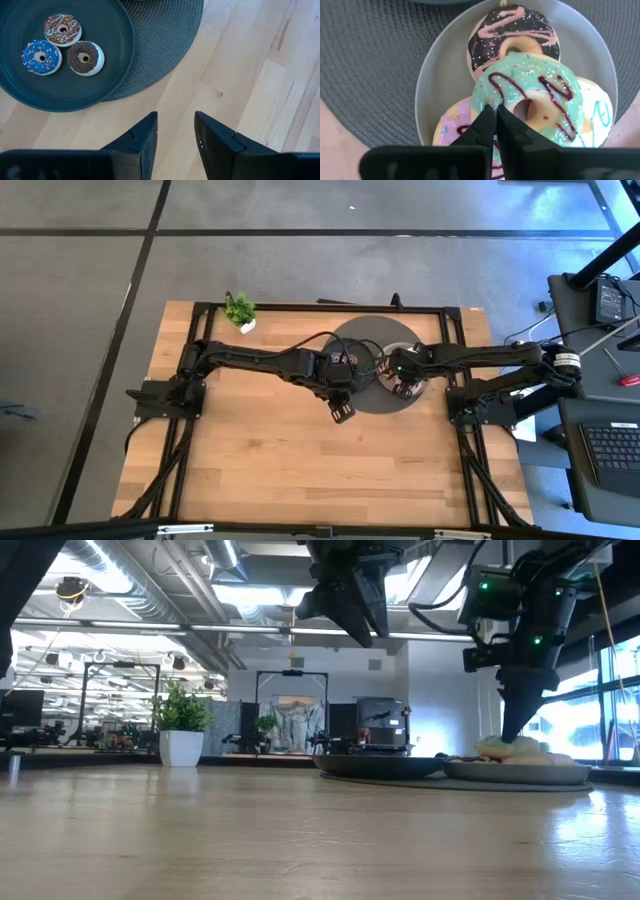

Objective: Pick & Place donuts
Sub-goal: Put the large blue donut on the gray plate, then return to Home Position

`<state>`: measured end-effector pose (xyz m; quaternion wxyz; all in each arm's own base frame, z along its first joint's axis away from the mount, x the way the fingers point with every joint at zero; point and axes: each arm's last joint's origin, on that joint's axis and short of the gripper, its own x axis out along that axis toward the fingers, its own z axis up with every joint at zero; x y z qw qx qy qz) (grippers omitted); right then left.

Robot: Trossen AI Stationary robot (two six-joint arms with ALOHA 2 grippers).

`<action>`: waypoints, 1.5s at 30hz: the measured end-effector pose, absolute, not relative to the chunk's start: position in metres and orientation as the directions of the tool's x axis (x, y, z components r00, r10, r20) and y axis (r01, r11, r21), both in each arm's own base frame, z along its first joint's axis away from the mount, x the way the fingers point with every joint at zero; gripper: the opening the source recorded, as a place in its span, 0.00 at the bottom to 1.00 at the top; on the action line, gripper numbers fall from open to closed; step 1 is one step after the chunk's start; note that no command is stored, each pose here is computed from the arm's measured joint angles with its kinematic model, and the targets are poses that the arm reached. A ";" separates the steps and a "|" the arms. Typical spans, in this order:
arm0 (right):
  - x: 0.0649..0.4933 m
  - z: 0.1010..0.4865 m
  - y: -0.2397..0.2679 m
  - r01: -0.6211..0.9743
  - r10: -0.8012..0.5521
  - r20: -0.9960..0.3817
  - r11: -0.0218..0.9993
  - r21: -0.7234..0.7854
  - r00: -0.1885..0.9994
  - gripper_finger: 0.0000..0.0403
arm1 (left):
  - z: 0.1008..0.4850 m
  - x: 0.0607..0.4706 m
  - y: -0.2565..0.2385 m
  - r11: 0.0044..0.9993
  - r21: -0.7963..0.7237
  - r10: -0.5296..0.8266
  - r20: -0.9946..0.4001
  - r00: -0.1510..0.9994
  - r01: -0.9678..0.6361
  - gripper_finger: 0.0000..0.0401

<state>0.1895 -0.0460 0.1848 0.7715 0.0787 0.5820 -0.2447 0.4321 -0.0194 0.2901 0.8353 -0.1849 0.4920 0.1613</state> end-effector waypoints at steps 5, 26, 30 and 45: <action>0.191 0.183 -0.046 0.465 -0.284 -0.940 0.869 -0.168 0.191 0.04 | 0.290 0.432 -0.019 0.880 -0.150 0.087 -0.882 0.464 -0.451 0.32; 0.197 0.210 -0.050 0.515 -0.376 -0.910 0.823 -0.241 0.175 0.33 | 0.291 0.426 -0.012 0.899 -0.105 0.095 -0.900 0.425 -0.424 0.31; 0.199 0.230 -0.044 0.519 -0.347 -0.901 0.837 -0.173 0.260 0.33 | 0.306 0.411 -0.011 0.908 -0.022 0.162 -0.902 0.400 -0.418 0.32; 0.176 0.315 0.027 0.033 0.071 -0.457 0.976 0.216 0.886 0.33 | 0.381 0.397 -0.062 0.985 -0.102 -0.171 -0.635 0.754 0.137 0.31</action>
